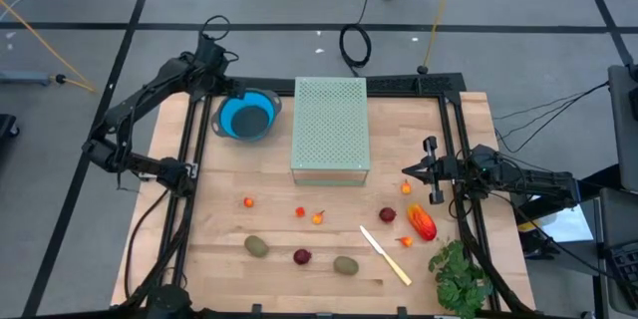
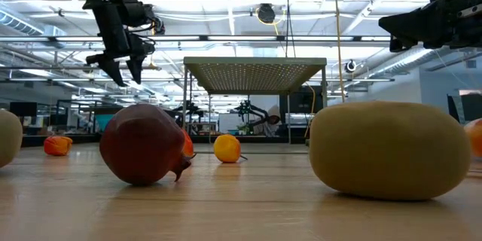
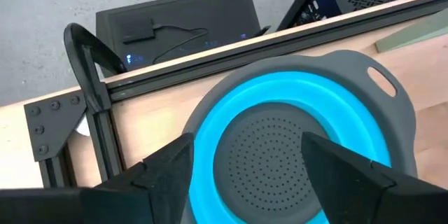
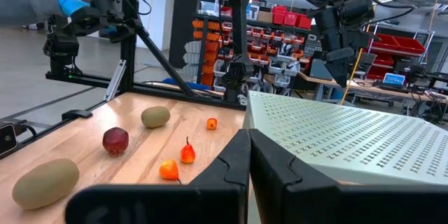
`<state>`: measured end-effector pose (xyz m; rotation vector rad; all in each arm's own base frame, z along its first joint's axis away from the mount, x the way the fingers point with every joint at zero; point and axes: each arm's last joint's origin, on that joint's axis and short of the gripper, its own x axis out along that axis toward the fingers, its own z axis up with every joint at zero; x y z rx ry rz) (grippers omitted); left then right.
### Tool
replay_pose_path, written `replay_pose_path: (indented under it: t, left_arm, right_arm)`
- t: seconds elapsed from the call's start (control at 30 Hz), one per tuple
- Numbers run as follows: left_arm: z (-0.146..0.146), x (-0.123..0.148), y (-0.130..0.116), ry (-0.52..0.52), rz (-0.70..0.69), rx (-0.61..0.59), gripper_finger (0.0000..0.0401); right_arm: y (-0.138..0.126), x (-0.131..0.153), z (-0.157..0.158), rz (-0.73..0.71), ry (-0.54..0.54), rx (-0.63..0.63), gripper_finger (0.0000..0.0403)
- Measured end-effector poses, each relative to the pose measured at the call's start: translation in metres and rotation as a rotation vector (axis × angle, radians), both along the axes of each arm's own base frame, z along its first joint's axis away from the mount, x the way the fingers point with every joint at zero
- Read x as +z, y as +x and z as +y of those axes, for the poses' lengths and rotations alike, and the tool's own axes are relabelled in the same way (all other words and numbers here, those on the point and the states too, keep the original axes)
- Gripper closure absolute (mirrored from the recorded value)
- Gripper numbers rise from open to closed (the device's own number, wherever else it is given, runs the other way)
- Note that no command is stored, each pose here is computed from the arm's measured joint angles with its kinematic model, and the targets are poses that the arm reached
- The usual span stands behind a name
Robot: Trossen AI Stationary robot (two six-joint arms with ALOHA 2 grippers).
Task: Pick & Place Fruit
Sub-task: Put the blue strainer bowl on the shelf
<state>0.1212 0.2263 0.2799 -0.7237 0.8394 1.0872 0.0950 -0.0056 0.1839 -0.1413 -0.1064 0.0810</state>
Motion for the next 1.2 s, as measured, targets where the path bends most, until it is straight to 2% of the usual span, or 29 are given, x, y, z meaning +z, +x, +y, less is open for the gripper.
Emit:
replay_pose_path:
  t: [0.13,0.4,0.67,1.2]
  left_arm:
    - [0.003,-0.005,0.002,-0.018,0.010,-0.002,0.0134]
    - [0.020,-0.038,0.011,-0.138,0.074,0.012,0.0134]
    - [0.029,-0.057,0.014,-0.172,0.162,0.067,0.0134]
    - [0.043,-0.089,0.016,-0.261,0.227,0.077,0.0134]
  right_arm:
    - [0.000,0.000,0.000,0.001,0.000,0.000,0.0403]
    - [0.000,0.000,0.000,0.002,0.000,0.001,0.0403]
    - [0.000,0.000,0.000,0.003,0.000,0.001,0.0403]
    - [0.000,0.000,0.000,0.004,0.001,0.000,0.0403]
